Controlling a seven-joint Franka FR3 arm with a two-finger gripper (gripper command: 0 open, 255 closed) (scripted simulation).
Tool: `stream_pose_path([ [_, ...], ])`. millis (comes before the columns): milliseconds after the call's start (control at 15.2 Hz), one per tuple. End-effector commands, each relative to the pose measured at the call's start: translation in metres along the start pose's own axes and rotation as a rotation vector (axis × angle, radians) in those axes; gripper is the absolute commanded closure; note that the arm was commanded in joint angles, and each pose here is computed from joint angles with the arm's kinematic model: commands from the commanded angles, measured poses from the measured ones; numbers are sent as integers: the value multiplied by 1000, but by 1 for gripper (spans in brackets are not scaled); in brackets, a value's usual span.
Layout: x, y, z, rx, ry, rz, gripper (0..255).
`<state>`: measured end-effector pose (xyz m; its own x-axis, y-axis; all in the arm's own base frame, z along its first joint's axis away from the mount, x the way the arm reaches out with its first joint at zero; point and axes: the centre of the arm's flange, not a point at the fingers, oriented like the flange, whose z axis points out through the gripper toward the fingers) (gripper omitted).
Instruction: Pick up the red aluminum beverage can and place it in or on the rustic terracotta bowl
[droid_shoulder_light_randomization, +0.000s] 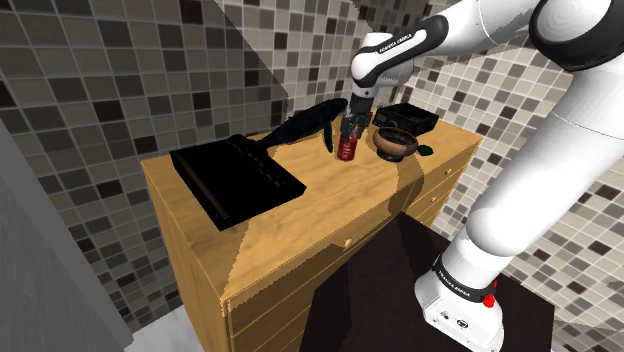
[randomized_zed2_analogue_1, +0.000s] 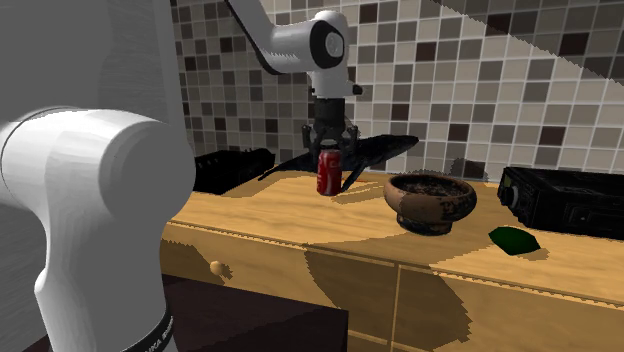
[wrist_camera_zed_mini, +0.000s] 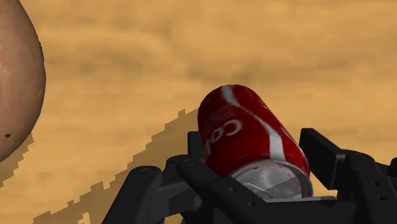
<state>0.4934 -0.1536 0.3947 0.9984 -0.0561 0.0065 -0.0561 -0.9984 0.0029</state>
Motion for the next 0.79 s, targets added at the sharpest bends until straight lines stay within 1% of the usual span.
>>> stream_pose_path([
  [0,0,-1,-11,0,0,0,255],
  [726,0,-1,-69,0,0,0,255],
])
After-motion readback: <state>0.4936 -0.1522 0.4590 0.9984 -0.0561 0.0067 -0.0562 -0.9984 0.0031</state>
